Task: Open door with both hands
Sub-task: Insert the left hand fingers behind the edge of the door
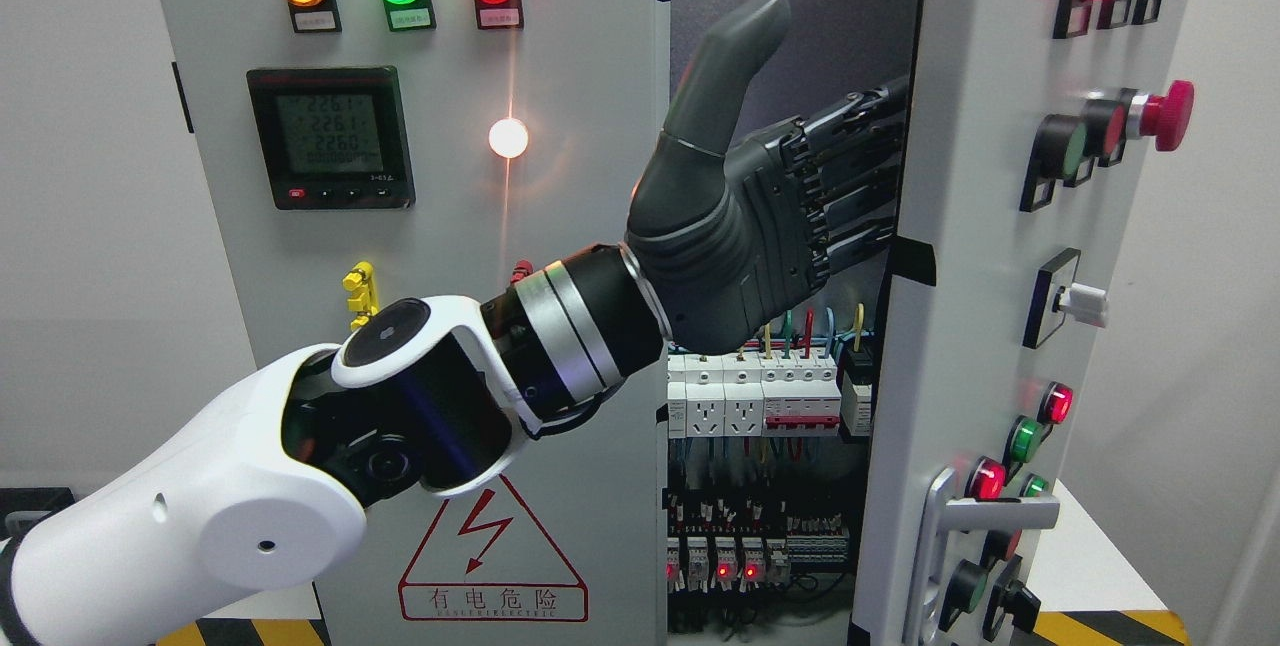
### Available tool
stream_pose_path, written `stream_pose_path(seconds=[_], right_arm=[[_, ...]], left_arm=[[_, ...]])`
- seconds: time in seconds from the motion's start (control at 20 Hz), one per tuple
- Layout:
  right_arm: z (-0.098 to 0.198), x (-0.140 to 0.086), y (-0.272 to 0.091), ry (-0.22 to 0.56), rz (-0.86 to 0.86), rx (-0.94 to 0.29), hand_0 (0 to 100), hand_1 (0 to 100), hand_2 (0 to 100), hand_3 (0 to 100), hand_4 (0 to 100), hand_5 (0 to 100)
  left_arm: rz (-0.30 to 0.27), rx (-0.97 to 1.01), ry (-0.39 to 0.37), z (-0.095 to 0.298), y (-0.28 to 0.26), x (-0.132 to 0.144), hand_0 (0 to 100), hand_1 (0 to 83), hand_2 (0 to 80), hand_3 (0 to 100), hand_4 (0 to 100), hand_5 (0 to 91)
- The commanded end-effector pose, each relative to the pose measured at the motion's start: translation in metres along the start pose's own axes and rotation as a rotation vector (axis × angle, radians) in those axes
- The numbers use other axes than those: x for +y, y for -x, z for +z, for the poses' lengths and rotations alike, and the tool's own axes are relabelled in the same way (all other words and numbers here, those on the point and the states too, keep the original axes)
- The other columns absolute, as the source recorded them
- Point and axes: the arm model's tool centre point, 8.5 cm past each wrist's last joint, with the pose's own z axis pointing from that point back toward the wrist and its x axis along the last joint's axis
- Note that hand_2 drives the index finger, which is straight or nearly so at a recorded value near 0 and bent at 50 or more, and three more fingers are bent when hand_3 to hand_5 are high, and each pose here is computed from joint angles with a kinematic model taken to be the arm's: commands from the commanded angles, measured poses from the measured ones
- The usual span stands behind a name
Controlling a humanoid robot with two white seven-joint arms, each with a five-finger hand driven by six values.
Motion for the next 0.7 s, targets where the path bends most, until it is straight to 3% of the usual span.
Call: stream_pose_path(seconds=[0.0, 0.65], right_arm=[[0.0, 0.0, 0.0, 0.0, -0.021, -0.001, 19, 0, 0, 0, 0, 0], [0.0, 0.0, 0.0, -0.001, -0.021, -0.001, 19, 0, 0, 0, 0, 0]], left_arm=[[0.013, 0.032, 0.035, -0.004, 0.015, -0.012, 0, 0.0, 0.0, 0, 0, 0.0], [0.045, 0.052, 0.071, -0.007, 0.032, -0.025, 0, 0.0, 0.0, 0, 0, 0.0]])
